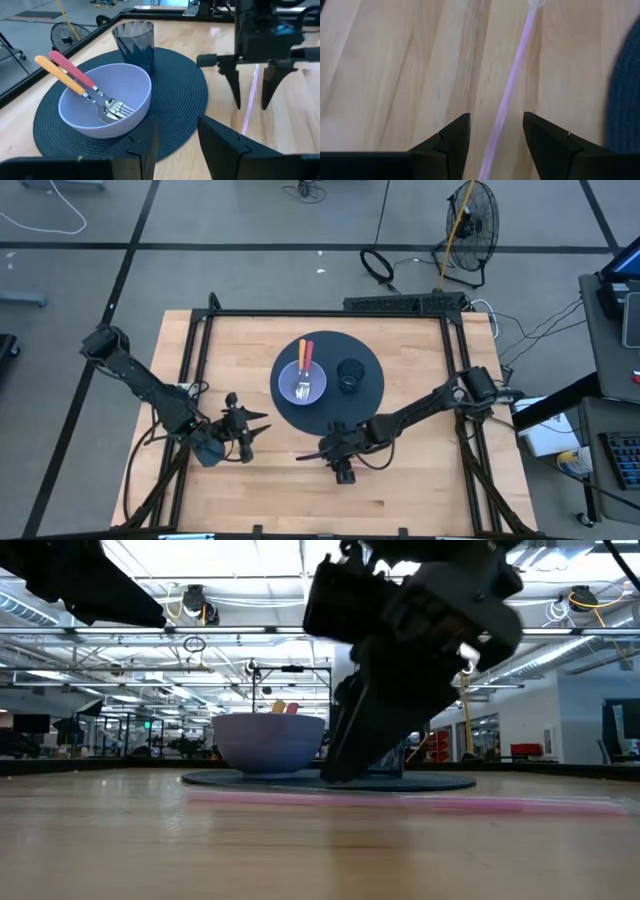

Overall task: Pick & Place Utensil
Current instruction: Put the pink straw into the blue cup on the mat

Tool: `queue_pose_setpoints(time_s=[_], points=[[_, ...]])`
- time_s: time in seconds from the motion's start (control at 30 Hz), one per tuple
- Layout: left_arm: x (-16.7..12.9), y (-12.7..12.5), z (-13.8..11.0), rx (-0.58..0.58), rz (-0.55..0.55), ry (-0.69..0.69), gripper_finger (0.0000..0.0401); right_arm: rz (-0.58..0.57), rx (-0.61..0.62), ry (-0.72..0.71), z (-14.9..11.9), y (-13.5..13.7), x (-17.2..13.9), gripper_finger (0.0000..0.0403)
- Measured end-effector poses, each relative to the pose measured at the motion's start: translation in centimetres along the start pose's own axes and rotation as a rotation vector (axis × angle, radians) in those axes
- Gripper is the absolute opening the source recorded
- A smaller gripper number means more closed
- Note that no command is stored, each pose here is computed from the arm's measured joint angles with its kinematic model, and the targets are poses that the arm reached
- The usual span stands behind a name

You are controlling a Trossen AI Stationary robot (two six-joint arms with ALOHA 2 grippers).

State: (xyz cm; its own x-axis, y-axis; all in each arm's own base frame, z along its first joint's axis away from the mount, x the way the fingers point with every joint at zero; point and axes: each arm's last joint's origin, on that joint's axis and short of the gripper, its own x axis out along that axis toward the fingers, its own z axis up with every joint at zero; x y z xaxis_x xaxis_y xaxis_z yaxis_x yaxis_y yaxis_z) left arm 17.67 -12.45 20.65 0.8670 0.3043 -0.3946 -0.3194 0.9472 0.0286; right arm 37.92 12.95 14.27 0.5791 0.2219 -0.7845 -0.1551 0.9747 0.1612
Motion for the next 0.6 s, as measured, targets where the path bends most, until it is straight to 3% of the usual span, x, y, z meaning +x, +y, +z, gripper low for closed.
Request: queue_pose_setpoints(time_s=[0.3, 0.6], points=[[0.0, 0.1, 0.0, 0.000, 0.020, -0.013, 0.0145, -0.046, 0.019, 0.065, -1.1, 0.0, 1.0, 0.0168], [0.0, 0.1, 0.1, -0.001, 0.027, -0.018, 0.0145, -0.104, 0.030, 0.178, -2.1, -0.2, 0.7, 0.0097]])
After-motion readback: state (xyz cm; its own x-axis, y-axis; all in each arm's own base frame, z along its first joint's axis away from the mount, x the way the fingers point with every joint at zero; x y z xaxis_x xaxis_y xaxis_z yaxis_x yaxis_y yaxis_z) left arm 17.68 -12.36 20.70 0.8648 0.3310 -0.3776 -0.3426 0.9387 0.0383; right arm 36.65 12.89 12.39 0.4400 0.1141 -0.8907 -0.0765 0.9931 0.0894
